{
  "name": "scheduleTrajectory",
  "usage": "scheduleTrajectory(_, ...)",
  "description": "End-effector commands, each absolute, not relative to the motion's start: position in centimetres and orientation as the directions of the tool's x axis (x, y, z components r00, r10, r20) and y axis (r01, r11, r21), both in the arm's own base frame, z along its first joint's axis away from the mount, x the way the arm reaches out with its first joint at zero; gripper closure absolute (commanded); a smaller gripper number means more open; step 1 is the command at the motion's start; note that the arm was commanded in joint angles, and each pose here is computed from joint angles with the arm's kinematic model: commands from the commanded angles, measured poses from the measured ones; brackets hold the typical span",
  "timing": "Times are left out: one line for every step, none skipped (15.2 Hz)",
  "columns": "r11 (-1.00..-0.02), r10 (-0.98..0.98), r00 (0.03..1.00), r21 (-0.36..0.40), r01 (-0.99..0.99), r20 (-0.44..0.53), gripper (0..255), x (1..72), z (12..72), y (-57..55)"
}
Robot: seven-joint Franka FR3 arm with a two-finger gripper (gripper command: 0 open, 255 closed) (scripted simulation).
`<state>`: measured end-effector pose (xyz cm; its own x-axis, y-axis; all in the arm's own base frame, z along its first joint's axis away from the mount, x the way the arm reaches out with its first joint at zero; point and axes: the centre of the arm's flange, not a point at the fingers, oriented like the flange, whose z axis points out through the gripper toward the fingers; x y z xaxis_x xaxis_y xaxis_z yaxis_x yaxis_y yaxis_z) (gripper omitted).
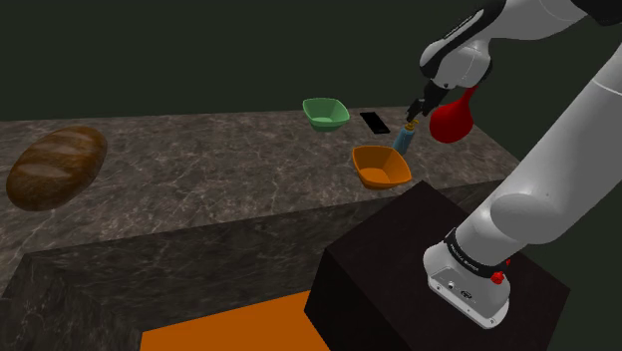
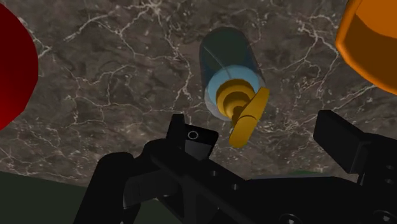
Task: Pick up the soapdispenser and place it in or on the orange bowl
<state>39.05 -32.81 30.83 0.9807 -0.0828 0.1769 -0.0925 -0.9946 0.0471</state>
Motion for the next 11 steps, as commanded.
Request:
scheduleTrajectory(-0.995,-0.083,0.981,0.047,-0.093,0.178,0,39.3,29.7,-32.9)
scheduleTrajectory(-0.995,-0.083,0.981,0.047,-0.093,0.178,0,39.4,29.2,-32.9)
scheduleTrajectory(-0.995,-0.083,0.981,0.047,-0.093,0.178,0,39.5,28.7,-33.0)
scheduleTrajectory(-0.995,-0.083,0.981,0.047,-0.093,0.178,0,39.5,28.4,-33.0)
scheduleTrajectory(-0.995,-0.083,0.981,0.047,-0.093,0.178,0,39.5,28.4,-33.0)
scheduleTrajectory(-0.995,-0.083,0.981,0.047,-0.093,0.178,0,39.5,28.4,-33.0)
scheduleTrajectory(-0.995,-0.083,0.981,0.047,-0.093,0.178,0,39.5,28.4,-33.0)
scheduleTrajectory(-0.995,-0.083,0.981,0.047,-0.093,0.178,0,39.5,28.4,-33.0)
scheduleTrajectory(-0.995,-0.083,0.981,0.047,-0.093,0.178,0,39.5,28.4,-33.0)
scheduleTrajectory(-0.995,-0.083,0.981,0.047,-0.093,0.178,0,39.5,28.4,-33.0)
scheduleTrajectory(-0.995,-0.083,0.981,0.047,-0.093,0.178,0,39.5,28.4,-33.0)
